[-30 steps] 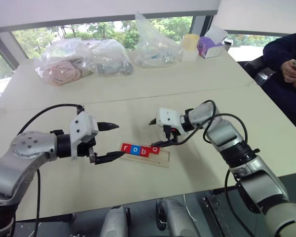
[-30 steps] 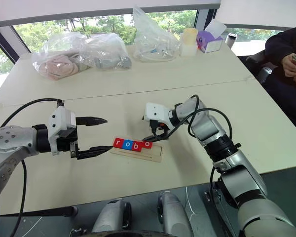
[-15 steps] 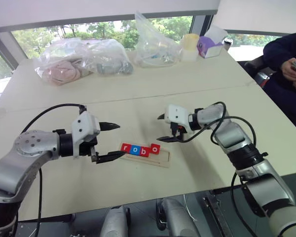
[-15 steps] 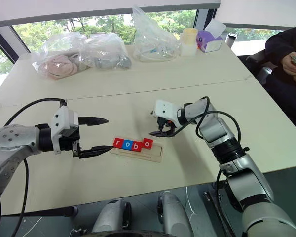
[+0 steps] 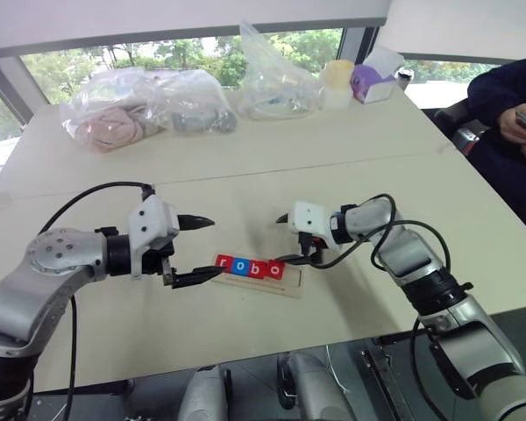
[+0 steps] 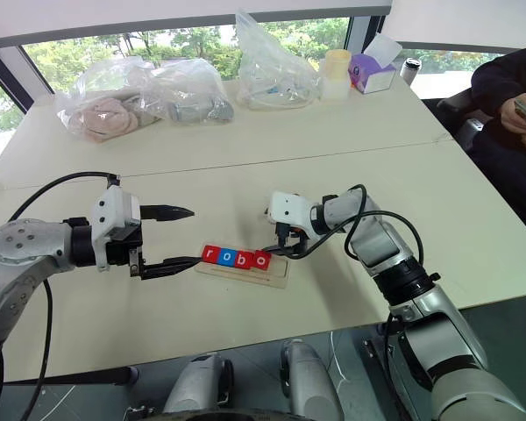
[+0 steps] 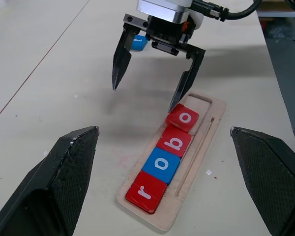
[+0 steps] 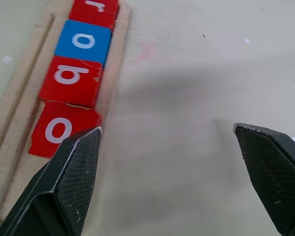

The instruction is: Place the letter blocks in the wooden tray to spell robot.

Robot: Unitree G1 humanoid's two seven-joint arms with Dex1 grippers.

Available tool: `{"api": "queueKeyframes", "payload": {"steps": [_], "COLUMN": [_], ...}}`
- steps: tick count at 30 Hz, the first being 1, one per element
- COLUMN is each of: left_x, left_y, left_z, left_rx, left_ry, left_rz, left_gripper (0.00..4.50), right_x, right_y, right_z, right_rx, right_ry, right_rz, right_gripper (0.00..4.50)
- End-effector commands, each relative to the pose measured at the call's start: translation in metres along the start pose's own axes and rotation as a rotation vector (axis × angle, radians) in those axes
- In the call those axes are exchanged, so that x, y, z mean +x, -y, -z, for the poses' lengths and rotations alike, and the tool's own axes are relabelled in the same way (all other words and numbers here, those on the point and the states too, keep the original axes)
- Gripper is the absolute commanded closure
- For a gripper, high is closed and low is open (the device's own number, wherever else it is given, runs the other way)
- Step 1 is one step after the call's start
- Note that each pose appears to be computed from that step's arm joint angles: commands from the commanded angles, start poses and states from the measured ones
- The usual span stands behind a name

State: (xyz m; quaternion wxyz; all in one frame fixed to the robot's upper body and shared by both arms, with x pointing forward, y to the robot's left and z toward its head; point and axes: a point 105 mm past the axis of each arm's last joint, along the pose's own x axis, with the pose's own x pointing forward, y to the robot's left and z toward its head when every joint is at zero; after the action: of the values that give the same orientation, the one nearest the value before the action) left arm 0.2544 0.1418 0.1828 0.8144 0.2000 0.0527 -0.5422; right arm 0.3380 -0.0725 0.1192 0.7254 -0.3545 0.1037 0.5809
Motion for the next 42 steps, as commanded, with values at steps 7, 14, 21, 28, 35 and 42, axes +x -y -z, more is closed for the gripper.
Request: {"api": "queueKeyframes", "payload": {"steps": [7,14,21,28,35,42], "left_x": [-0.001,0.000,0.001,0.003,0.006,0.008], "left_y": [0.000,0.001,0.003,0.004,0.002,0.001], "left_z": [-0.008,-0.008,-0.009,-0.008,-0.006,-0.007], "left_rx": [0.036,0.036,0.036,0.029,0.024,0.028], "left_ry": [0.020,0.021,0.025,0.033,0.041,0.047], "left_rz": [0.000,0.001,0.004,0.004,0.011,0.021], "left_gripper": [0.00,0.00,0.00,0.00,0.00,0.00], "right_x": [-0.001,-0.001,-0.027,-0.061,-0.067,-0.058], "right_y": [-0.006,-0.004,0.010,0.002,-0.024,-0.028], "right_z": [-0.015,-0.017,-0.023,-0.006,0.009,0.011], "right_rx": [-0.028,-0.035,-0.015,0.158,0.279,0.335], "right_ry": [0.041,0.043,0.049,-0.016,-0.079,-0.088], "right_rz": [-0.021,-0.002,0.094,0.230,0.279,0.297], "right_gripper": [0.09,0.09,0.09,0.09,0.09,0.09]}}
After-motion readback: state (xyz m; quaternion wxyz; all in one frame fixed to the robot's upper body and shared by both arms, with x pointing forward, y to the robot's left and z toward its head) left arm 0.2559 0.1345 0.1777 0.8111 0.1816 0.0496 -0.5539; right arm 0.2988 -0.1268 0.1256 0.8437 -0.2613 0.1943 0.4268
